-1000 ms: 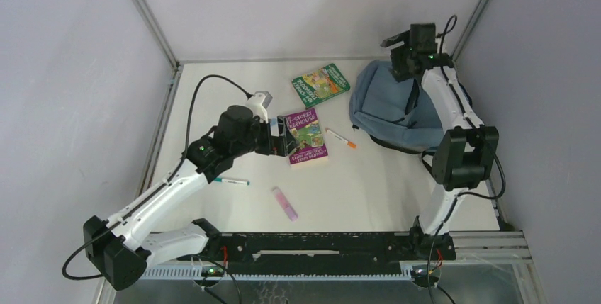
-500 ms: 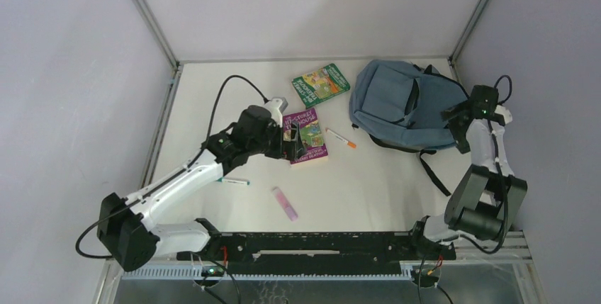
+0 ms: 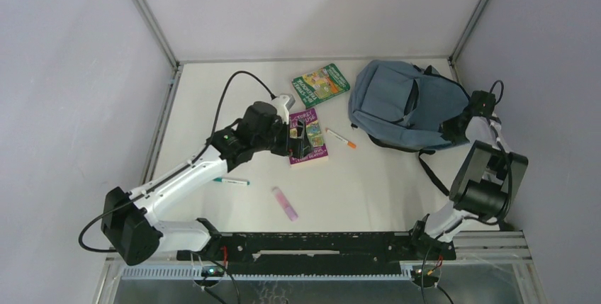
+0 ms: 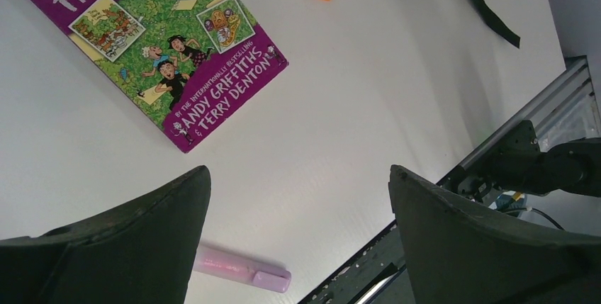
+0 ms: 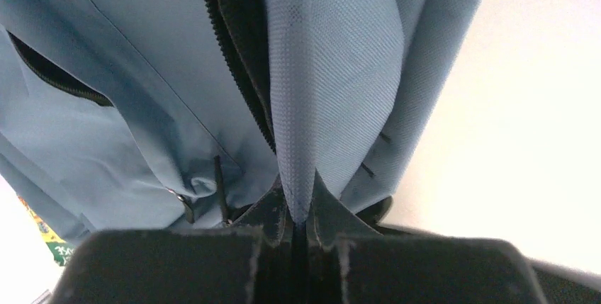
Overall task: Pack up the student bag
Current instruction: Adjust the student bag at the center of the board.
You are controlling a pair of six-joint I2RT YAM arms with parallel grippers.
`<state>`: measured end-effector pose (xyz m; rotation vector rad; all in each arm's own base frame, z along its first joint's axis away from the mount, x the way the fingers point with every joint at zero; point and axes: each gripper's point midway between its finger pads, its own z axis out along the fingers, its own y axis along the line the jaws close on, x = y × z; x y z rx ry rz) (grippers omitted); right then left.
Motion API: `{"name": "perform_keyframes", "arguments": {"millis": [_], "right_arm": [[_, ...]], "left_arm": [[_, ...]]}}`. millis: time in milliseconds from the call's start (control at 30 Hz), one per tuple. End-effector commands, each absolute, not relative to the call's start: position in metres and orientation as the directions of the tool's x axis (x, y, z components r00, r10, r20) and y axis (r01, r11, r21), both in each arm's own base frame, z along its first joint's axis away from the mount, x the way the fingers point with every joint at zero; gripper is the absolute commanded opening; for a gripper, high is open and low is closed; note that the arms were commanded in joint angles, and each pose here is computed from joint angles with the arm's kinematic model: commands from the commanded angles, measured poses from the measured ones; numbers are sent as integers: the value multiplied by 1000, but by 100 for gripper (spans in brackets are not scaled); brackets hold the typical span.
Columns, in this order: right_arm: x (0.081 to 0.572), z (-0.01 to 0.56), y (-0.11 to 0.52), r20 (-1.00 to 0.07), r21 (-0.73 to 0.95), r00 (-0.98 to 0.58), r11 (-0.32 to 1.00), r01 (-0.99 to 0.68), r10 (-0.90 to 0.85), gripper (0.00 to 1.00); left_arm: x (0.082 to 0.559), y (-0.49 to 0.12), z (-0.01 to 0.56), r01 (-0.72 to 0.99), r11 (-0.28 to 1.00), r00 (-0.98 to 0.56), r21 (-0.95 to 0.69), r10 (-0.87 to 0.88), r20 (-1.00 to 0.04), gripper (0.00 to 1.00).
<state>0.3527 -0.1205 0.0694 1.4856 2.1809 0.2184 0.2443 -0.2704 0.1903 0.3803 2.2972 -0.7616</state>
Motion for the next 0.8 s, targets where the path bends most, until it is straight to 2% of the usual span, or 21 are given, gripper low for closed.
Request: {"name": "perform_keyframes", "arguments": {"millis": [0, 100, 167, 200, 300, 367, 400, 500, 600, 767], "right_arm": [[322, 85, -94, -275, 475, -228, 338, 812, 934, 0], [282, 84, -59, -205, 531, -160, 247, 810, 966, 0], [256, 81, -36, -150, 565, -89, 159, 809, 985, 9], [245, 81, -29, -143, 583, -49, 124, 803, 988, 19], [227, 94, -14, -156, 666, -28, 126, 735, 987, 64], [221, 113, -12, -217, 705, -49, 191, 683, 975, 81], [217, 121, -14, -255, 704, -63, 230, 672, 965, 86], [210, 137, -17, -350, 667, -136, 349, 658, 927, 90], [208, 151, -13, -425, 634, -234, 472, 613, 875, 88], [210, 179, -16, -522, 619, -249, 563, 548, 816, 88]], "left_arm": [[254, -294, 228, 511, 721, -691, -469, 19, -723, 100], [254, -319, 225, 509, 669, -750, -541, 37, -660, 100], [261, -335, 218, 494, 656, -780, -570, 44, -625, 100], [265, -343, 214, 485, 652, -793, -583, 48, -607, 100], [275, -371, 211, 483, 614, -820, -625, 67, -568, 98], [280, -386, 205, 477, 609, -832, -634, 81, -548, 96], [283, -391, 202, 470, 616, -837, -632, 85, -540, 95], [294, -392, 181, 398, 703, -866, -590, 74, -495, 92], [302, -387, 159, 314, 786, -886, -532, 42, -462, 85], [320, -396, 137, 218, 855, -890, -471, -24, -455, 70]]}}
